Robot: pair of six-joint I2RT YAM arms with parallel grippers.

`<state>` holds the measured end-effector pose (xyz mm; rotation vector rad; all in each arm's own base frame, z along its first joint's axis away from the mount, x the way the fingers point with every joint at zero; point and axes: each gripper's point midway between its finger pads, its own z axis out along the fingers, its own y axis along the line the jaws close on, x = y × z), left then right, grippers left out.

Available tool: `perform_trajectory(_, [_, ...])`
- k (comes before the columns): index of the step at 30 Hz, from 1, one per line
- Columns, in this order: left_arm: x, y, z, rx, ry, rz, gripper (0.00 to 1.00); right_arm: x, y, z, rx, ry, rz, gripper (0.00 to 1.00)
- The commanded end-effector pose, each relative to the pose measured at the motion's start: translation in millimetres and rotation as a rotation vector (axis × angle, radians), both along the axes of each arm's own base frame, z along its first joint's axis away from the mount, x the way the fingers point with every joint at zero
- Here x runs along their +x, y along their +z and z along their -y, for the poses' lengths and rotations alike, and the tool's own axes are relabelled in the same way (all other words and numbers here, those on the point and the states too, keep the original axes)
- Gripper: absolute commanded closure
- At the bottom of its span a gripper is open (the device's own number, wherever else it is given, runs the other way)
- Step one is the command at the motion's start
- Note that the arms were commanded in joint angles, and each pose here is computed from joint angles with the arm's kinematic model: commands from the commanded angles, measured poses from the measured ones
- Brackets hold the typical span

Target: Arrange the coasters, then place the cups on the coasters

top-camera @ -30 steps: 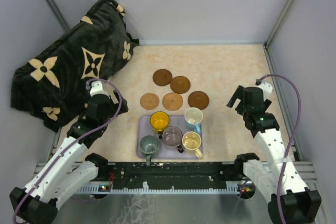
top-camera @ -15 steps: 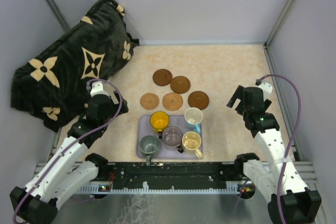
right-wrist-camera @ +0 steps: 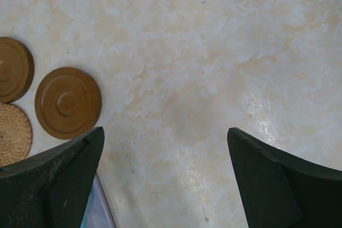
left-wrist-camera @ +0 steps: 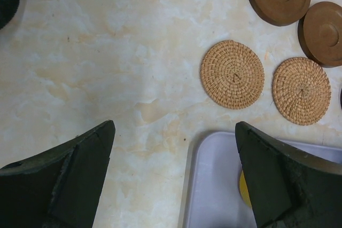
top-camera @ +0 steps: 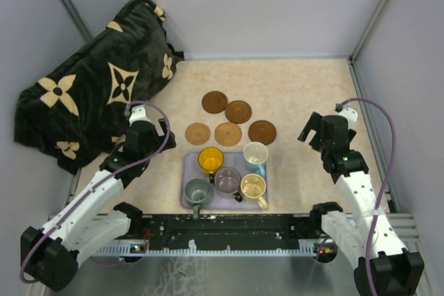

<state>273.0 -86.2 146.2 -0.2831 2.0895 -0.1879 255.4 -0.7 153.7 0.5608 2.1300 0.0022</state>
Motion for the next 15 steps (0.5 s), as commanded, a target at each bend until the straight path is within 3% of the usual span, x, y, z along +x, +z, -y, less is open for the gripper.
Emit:
perform_trajectory(1, [22.3, 11.4, 18.0, -0.035, -0.043, 0.07, 0.0, 24.8, 26.6, -13.1, 0.016, 0.083, 0.131, 0.01])
perform_trajectory(5, [47.3, 12.9, 26.5, -0.008, -0.046, 0.093, 0.01, 44.2, 32.2, -26.6, 0.033, 0.152, 0.146, 0.02])
perform_trajectory(10, [86.3, 16.7, 43.8, 0.018, -0.065, 0.127, 0.12, 68.0, 30.2, -36.3, 0.045, 0.189, 0.115, 0.18])
perform_trajectory(11, [94.4, 14.5, 49.3, 0.026, -0.078, 0.125, 0.17, 73.2, 31.1, -38.4, 0.044, 0.201, 0.115, 0.22])
perform_trajectory(15, [130.8, 7.7, 70.5, 0.046, -0.131, 0.116, 0.49, 88.1, 22.6, -48.0, 0.041, 0.262, 0.097, 0.36])
